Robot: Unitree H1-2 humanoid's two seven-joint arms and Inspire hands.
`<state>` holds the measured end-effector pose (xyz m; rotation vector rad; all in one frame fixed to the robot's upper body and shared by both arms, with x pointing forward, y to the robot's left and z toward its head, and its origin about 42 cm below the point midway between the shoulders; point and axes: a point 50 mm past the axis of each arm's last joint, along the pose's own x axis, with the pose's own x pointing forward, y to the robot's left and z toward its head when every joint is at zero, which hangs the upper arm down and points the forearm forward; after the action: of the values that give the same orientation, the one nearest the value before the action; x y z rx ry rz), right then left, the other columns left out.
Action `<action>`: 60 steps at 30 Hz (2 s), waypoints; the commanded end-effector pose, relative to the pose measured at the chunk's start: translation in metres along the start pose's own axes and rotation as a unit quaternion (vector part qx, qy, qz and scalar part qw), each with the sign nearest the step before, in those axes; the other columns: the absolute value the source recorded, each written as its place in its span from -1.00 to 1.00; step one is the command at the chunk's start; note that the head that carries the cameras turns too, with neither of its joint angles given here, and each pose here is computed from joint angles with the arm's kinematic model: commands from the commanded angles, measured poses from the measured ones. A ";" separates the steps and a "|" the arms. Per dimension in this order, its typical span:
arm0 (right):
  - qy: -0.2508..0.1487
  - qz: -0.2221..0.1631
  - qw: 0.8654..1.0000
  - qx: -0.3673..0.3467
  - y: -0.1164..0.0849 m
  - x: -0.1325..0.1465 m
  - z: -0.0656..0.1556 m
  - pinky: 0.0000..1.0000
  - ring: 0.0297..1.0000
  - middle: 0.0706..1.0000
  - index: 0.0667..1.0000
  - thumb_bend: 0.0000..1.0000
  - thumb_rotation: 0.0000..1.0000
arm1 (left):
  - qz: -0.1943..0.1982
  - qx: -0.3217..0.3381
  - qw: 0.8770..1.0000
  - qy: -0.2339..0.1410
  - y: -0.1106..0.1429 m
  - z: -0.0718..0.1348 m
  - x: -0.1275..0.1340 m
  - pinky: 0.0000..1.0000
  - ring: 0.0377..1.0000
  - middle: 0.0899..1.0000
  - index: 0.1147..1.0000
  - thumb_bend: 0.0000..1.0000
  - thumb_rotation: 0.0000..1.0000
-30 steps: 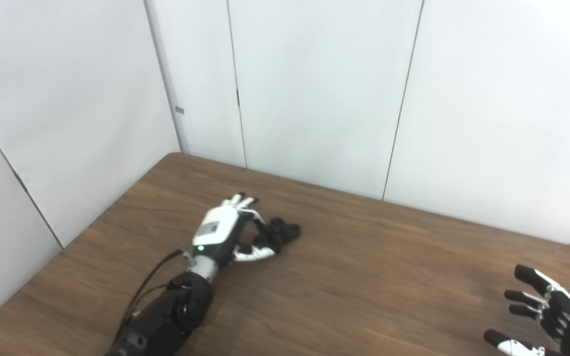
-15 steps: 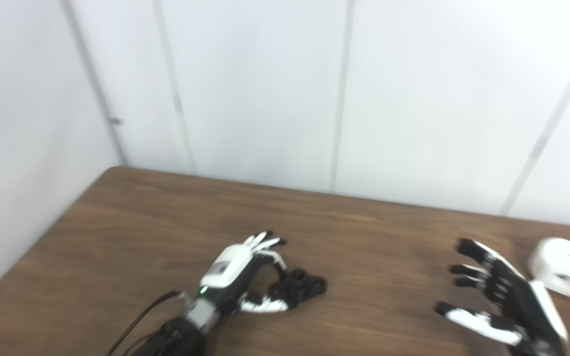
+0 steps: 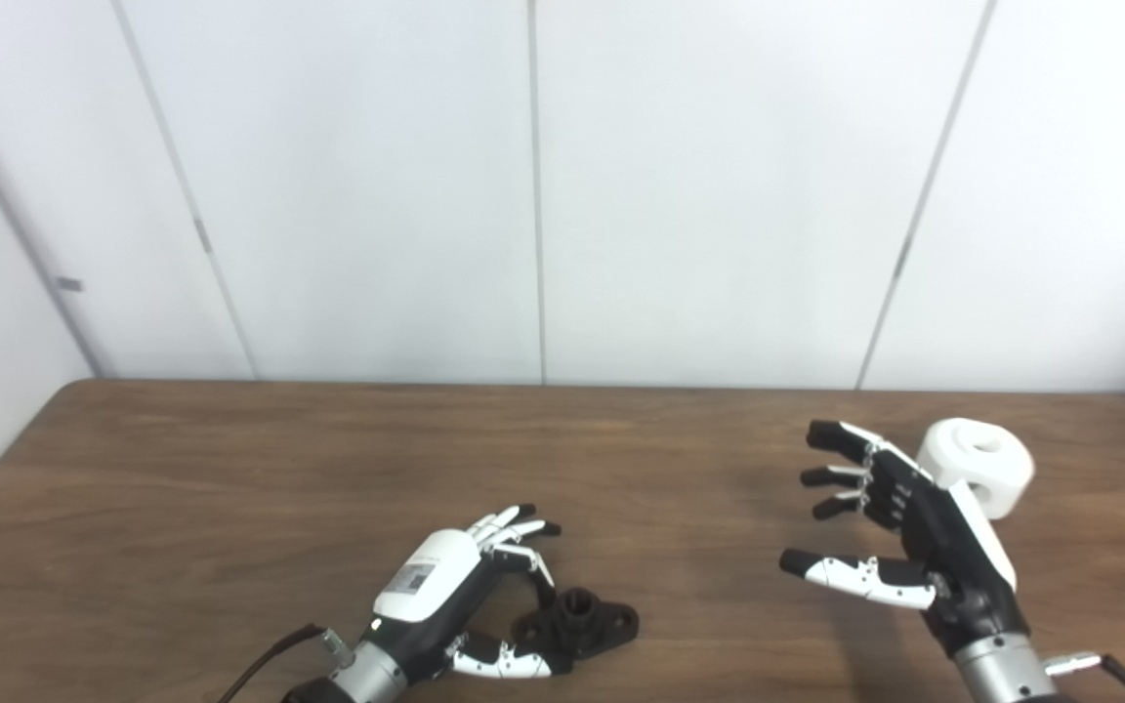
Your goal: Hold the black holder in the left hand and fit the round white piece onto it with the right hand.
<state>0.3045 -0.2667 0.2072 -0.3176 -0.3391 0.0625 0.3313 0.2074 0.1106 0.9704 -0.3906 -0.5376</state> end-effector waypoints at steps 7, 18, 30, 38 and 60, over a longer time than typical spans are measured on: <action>-0.057 -0.013 0.997 -0.053 -0.037 0.014 0.039 0.17 0.41 0.65 0.55 0.29 -0.72 | -0.148 0.024 0.989 0.012 -0.058 0.004 -0.012 0.93 0.92 0.75 -0.17 0.05 -0.89; -0.079 -0.026 0.986 -0.144 -0.095 0.031 0.084 0.19 0.36 0.57 0.58 0.35 -0.78 | -0.152 0.040 0.988 0.008 -0.060 -0.004 -0.015 0.86 0.89 0.71 -0.17 0.05 -0.89; 0.016 -0.050 0.934 -0.354 -0.159 0.058 0.094 0.42 0.68 0.77 0.69 0.68 -0.57 | -0.152 0.050 0.987 0.002 -0.049 -0.028 -0.032 0.83 0.83 0.67 -0.17 0.05 -0.90; 0.122 -0.002 0.924 -0.361 -0.174 0.074 0.068 0.59 0.91 0.98 0.93 0.80 -0.54 | -0.149 0.041 0.988 -0.001 -0.050 -0.039 -0.040 0.87 0.85 0.69 -0.17 0.05 -0.90; 0.266 0.051 0.906 -0.325 -0.172 0.096 -0.026 0.51 0.85 1.00 1.00 0.85 -0.59 | -0.164 0.037 0.986 0.009 -0.052 -0.037 -0.053 0.94 0.86 0.71 -0.16 0.05 -0.90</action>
<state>0.3946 -0.4261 0.2382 -0.9520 0.3260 0.0086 0.3455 0.2188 0.1059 1.0293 -0.4883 -0.6444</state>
